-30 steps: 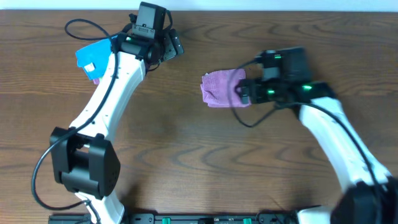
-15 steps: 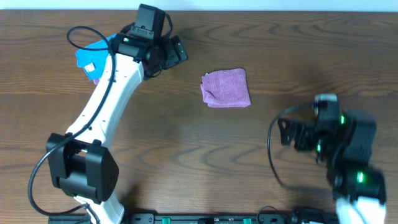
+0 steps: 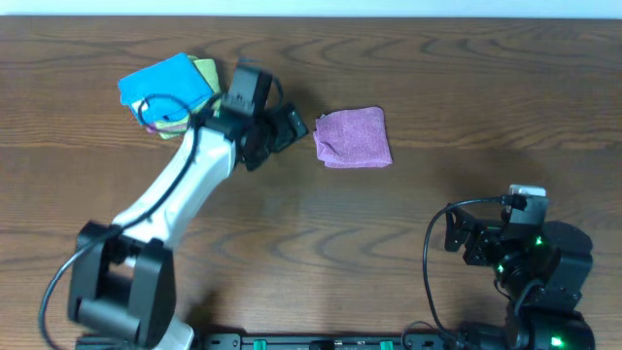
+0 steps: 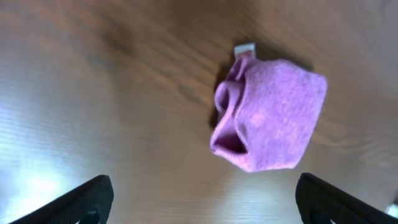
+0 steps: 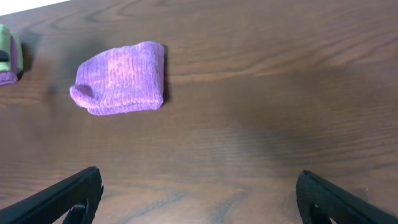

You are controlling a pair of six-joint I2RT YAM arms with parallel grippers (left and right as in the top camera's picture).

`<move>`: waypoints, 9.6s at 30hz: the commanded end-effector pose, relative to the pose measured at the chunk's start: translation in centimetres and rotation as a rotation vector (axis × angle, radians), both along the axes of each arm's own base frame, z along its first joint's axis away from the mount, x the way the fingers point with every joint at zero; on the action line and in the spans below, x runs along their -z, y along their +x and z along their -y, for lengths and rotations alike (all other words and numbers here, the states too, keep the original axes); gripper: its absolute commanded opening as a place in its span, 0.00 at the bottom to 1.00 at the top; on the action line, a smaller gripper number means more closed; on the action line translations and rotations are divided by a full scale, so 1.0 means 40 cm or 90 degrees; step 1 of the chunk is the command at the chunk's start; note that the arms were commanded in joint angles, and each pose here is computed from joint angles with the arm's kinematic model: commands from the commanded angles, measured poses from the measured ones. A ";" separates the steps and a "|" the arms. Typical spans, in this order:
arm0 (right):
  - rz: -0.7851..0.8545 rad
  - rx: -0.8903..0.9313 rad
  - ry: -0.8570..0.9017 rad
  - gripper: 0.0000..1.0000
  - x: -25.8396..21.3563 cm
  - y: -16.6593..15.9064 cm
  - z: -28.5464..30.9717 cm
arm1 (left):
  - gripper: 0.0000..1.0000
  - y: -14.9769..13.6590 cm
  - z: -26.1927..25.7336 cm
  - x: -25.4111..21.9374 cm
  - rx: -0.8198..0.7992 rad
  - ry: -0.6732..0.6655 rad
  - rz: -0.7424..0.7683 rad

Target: Fold the cloth

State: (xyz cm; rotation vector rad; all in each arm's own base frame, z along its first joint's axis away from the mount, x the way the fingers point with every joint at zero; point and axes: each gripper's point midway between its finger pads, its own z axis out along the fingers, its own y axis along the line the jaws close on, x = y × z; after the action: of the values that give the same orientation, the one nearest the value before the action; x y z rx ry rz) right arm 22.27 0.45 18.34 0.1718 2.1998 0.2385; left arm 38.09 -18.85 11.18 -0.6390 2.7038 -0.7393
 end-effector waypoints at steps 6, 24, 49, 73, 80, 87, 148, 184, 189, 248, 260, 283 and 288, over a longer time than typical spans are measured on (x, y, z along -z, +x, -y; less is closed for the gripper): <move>-0.006 0.012 0.004 0.99 0.008 -0.001 0.005 | 0.95 -0.076 0.092 0.068 -0.086 -0.170 -0.001; -0.006 0.012 0.004 0.99 0.007 -0.001 0.005 | 0.95 -0.114 0.173 0.184 -0.205 -0.200 0.024; -0.006 0.012 0.004 0.99 0.007 -0.001 0.005 | 0.93 -0.040 0.195 0.255 -0.249 -0.241 0.069; -0.006 0.012 0.004 0.99 0.007 -0.001 0.005 | 0.63 -0.006 0.256 0.400 -0.227 -0.220 0.009; -0.006 0.012 0.004 0.99 0.007 -0.001 0.005 | 0.46 -0.002 0.270 0.448 -0.212 -0.213 -0.002; -0.006 0.012 0.004 0.99 0.007 -0.001 0.005 | 0.17 0.008 0.290 0.455 -0.144 -0.217 0.049; -0.006 0.012 0.004 0.99 0.007 -0.001 0.005 | 0.06 0.426 -0.216 -0.323 -0.178 -0.169 0.343; -0.006 0.012 0.004 0.99 0.007 -0.001 0.005 | 0.06 0.508 -0.426 -0.280 -0.199 -0.096 0.338; -0.006 0.012 0.004 0.99 0.007 -0.001 0.005 | 0.06 0.478 -0.451 -0.297 -0.189 -0.053 0.337; -0.006 0.012 0.004 0.99 0.007 -0.001 0.005 | 0.06 0.215 -0.614 0.060 -0.312 0.098 0.032; -0.006 0.012 0.004 0.99 0.007 -0.001 0.005 | 0.06 0.275 -0.609 0.028 -0.311 0.060 0.110; -0.006 0.012 0.004 0.99 0.007 -0.001 0.005 | 0.06 0.349 -0.692 -0.050 -0.388 0.051 0.221; -0.006 0.012 0.004 0.99 0.007 -0.001 0.005 | 0.06 0.337 -0.685 -0.035 -0.386 0.051 0.201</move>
State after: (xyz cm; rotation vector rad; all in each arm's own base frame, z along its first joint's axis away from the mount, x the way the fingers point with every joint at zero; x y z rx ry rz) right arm 22.23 0.33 18.19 0.1815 2.2048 0.2323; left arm 51.77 8.34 11.86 -1.1338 2.0852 -0.5239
